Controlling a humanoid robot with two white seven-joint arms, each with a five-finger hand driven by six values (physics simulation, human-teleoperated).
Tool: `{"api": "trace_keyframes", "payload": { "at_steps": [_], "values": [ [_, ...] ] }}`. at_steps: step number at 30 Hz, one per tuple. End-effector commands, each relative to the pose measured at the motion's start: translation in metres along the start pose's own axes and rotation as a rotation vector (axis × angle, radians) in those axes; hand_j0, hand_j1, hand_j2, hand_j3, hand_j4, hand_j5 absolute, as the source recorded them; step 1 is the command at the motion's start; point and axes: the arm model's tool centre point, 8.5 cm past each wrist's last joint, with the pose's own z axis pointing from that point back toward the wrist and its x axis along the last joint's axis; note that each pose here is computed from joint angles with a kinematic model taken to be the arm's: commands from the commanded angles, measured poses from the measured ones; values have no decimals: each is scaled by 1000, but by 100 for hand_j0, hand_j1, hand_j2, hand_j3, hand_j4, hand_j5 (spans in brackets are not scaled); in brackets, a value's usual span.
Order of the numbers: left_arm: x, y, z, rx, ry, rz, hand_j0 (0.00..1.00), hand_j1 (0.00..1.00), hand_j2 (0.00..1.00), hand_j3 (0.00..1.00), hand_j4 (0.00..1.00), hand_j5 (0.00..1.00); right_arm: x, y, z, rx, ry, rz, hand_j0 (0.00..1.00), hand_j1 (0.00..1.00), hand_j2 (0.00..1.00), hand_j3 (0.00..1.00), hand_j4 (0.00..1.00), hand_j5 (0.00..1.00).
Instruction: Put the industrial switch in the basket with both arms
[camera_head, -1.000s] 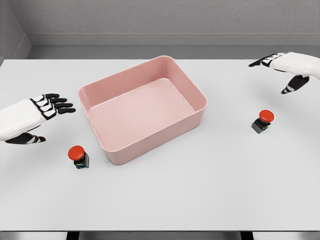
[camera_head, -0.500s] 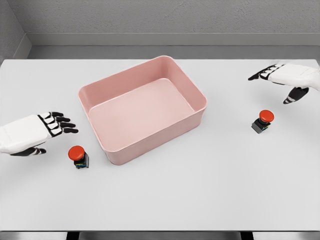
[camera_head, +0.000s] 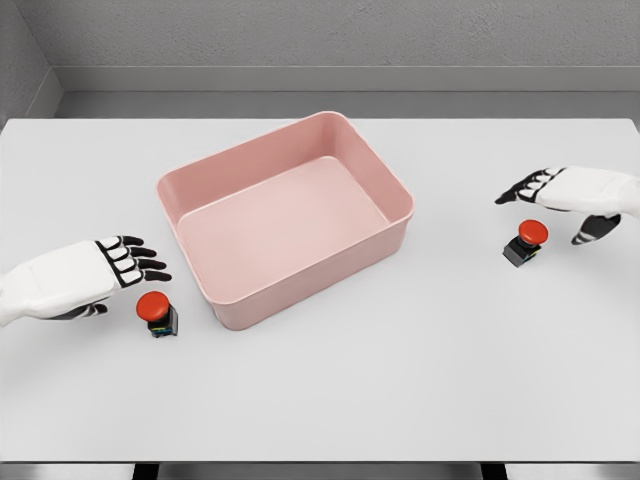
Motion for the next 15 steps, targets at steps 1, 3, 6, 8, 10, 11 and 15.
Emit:
{"api": "trace_keyframes", "payload": {
  "at_steps": [1, 3, 6, 8, 10, 11, 15],
  "values": [
    [0, 1, 0, 3, 0, 3, 92, 92, 92, 92, 92, 92, 6, -6, 0, -14, -17, 15, 100, 100, 100, 100, 100, 100],
    [0, 1, 0, 3, 0, 3, 92, 92, 92, 92, 92, 92, 11, -4, -2, -12, -31, 17, 100, 100, 100, 100, 100, 100],
    [2, -3, 0, -2, -3, 10, 92, 92, 92, 92, 92, 92, 10, 5, 5, -13, -21, 0, 100, 100, 100, 100, 100, 100],
    [7, -3, -4, 10, -15, 16, 90, 90, 90, 90, 90, 90, 8, 9, 9, -2, -13, -3, 100, 100, 100, 100, 100, 100],
    [9, -4, -7, 8, -20, 5, 90, 90, 90, 90, 90, 90, 8, 8, 9, -5, -13, -2, 100, 100, 100, 100, 100, 100],
    [10, -5, -8, 11, -21, 5, 90, 90, 90, 90, 90, 90, 9, 8, 9, -8, -15, -2, 100, 100, 100, 100, 100, 100],
    [14, -6, -13, 18, -31, 5, 90, 90, 90, 90, 90, 90, 20, 0, 5, -25, -47, 18, 100, 100, 100, 100, 100, 100]
  ]
}}
